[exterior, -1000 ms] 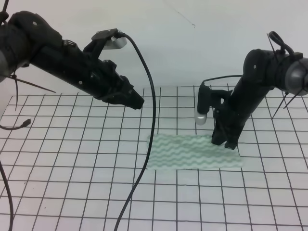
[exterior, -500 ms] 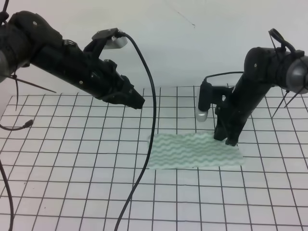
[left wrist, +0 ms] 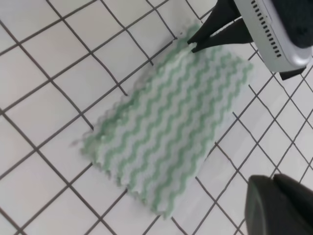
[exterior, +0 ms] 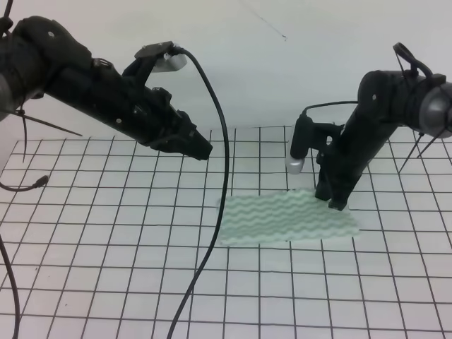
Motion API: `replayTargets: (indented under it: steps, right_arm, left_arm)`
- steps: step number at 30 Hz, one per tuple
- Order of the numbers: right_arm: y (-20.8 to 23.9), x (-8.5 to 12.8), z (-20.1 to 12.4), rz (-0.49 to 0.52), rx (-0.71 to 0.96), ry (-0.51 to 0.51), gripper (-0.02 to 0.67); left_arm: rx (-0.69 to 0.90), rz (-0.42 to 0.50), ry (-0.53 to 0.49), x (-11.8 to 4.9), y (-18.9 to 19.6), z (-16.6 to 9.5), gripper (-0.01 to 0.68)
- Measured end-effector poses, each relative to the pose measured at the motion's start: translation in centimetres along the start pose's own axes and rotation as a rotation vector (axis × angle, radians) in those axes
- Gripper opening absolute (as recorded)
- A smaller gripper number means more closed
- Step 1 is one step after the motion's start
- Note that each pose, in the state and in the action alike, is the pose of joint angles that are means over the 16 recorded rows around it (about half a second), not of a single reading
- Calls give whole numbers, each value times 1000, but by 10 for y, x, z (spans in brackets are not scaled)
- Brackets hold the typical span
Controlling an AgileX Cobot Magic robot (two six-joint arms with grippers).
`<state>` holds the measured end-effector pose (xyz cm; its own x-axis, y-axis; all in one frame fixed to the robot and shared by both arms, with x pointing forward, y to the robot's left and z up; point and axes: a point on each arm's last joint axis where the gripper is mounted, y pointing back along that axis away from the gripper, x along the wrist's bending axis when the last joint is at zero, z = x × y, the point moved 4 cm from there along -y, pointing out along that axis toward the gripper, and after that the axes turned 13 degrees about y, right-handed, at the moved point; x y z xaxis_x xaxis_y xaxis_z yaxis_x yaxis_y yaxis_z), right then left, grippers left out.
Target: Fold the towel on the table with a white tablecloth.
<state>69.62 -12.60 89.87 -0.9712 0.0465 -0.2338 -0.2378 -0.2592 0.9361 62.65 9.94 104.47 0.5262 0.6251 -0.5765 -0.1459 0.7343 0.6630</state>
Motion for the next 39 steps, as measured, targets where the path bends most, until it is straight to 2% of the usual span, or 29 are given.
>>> replayTargets:
  steps: [6, 17, 22, 31, 39]
  right_arm:
    - [0, 0, 0, 1, 3, -17, 60]
    - [17, -3, 4, -28, -9, -76, 330]
    - [45, -7, 5, -74, 2, -158, 411]
    - [96, -6, -3, -103, -12, -386, 427]
    - [101, 1, -18, -27, -106, -614, 411]
  left_arm:
    - [3, -5, -3, -1, 0, 0, 1]
    - [3, -15, -31, -8, 6, -1, 1]
    - [-16, -9, -64, -18, 18, 0, 1]
    - [-119, 48, -114, -37, 47, -6, 1]
    - [-229, 104, -80, -34, 53, -18, 1]
